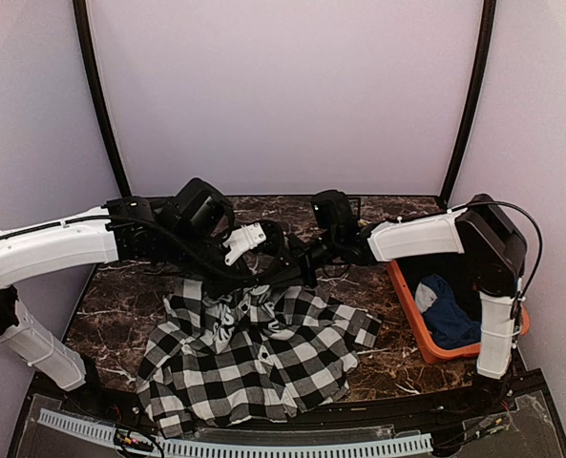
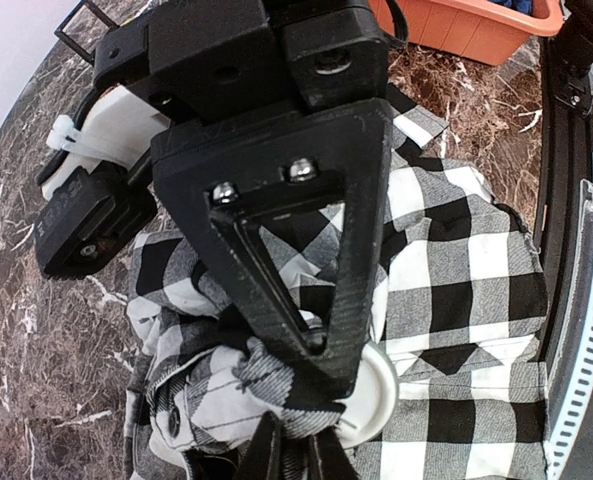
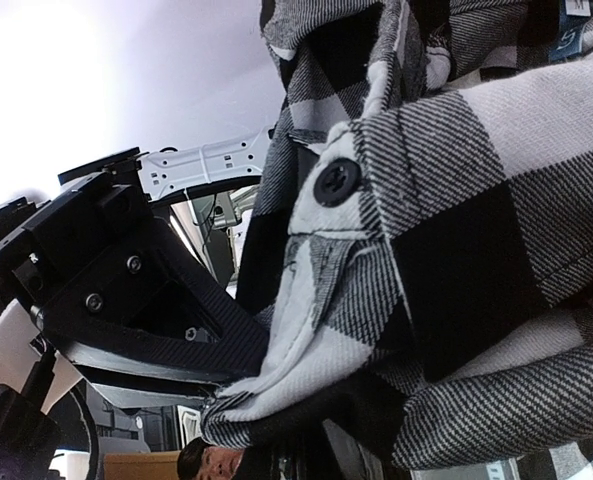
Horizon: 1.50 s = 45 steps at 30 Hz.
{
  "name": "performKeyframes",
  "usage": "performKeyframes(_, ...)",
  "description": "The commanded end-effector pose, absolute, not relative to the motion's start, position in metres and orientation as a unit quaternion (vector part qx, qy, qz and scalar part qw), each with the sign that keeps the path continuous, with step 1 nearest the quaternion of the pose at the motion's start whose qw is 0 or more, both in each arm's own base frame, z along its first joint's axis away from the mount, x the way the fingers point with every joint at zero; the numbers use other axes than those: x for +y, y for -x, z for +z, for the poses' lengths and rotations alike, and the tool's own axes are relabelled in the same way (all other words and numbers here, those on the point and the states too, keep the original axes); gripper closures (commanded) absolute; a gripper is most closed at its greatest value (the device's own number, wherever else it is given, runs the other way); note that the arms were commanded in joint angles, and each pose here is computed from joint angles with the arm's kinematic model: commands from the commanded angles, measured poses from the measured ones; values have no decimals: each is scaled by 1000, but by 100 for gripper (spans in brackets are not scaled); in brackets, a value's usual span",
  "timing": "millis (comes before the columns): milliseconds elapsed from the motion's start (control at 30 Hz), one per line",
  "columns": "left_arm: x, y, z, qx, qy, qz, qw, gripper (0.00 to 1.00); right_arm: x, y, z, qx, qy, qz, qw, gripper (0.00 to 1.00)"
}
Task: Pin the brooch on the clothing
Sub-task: Pin the brooch to the flattened clothing.
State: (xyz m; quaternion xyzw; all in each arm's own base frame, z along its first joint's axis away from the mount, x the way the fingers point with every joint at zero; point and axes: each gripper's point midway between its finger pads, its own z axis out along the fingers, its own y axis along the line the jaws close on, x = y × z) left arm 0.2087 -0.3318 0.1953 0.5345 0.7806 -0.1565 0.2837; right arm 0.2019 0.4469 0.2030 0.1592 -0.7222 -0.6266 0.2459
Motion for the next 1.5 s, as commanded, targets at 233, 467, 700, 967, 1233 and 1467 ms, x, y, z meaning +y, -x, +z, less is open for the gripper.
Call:
performKeyframes(233, -320, -153, 133, 789, -573, -166, 147, 91, 443, -195, 349, -609, -346, -713, 30, 100)
performKeyframes(467, -326, -155, 147, 785, -567, -187, 169, 91, 443, -198, 345, -615, -341, -711, 29, 100)
performKeyframes(700, -325, -153, 154, 783, -562, -198, 178, 89, 443, -203, 341, -623, -348, -700, 7, 100)
performKeyframes(967, -320, -163, 157, 792, -550, -184, 192, 82, 439, -201, 341, -622, -354, -699, 4, 100)
performKeyframes(1233, -313, -184, 172, 806, -506, -204, 229, 77, 437, -200, 335, -626, -352, -695, 5, 100)
performKeyframes(1467, -310, -197, 180, 809, -492, -202, 249, 73, 434, -198, 333, -628, -353, -694, 5, 100)
